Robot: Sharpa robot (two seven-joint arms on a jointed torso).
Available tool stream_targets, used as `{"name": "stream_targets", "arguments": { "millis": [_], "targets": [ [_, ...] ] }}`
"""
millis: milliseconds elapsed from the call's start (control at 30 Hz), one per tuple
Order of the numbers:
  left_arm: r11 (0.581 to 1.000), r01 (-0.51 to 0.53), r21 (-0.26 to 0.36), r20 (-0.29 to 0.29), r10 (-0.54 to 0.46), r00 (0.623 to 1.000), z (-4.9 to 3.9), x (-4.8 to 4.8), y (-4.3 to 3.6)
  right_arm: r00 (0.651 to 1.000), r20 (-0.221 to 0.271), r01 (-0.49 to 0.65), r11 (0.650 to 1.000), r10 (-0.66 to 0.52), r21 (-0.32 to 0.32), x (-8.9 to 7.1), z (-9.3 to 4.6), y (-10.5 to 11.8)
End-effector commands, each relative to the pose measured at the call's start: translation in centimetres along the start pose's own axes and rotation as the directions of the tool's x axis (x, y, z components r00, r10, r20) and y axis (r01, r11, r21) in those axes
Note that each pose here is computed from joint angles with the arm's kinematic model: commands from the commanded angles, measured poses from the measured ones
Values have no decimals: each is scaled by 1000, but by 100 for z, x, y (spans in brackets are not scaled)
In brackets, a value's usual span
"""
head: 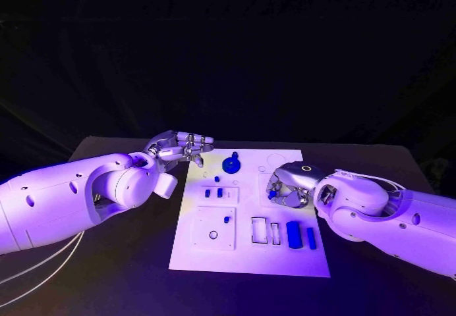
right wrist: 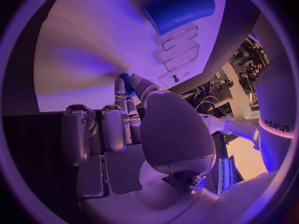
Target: Assemble the parts on the task board
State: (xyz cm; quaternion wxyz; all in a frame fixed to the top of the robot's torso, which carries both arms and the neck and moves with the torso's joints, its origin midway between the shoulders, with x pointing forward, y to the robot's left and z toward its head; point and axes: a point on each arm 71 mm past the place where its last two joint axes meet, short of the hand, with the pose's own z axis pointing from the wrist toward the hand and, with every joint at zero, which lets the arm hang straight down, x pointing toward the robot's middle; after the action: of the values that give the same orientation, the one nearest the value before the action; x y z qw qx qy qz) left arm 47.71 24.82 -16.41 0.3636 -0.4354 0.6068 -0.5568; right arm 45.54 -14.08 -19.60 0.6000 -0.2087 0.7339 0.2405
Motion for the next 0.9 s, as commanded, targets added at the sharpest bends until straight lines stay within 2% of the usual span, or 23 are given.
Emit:
{"name": "stream_targets", "arguments": {
  "millis": [33,200,333,633,767,900],
  "targets": [
    [1000,8,2,-20,-8,1000,2,24,-9,1000,27,-1,1000,1,-1,1,-3,9],
    [1000,8,-2,-20,-8,1000,2,18,-6,995,96,-21,1000,21,-3,-47,-27,11],
    [1000,8,-4,-19,-8,1000,3,9,-3,992,118,-54,999,54,-4,-75,-68,15],
    [1000,8,-9,-24,-9,1000,13,12,4,976,147,-158,987,160,-23,-260,-208,71],
    [1000,9,-10,-29,-10,1000,20,26,6,969,143,-193,979,201,-63,-310,-247,211],
    [1000,10,-10,-32,-10,999,27,37,10,965,119,-217,968,232,-124,-283,-225,437]
  ]
}}
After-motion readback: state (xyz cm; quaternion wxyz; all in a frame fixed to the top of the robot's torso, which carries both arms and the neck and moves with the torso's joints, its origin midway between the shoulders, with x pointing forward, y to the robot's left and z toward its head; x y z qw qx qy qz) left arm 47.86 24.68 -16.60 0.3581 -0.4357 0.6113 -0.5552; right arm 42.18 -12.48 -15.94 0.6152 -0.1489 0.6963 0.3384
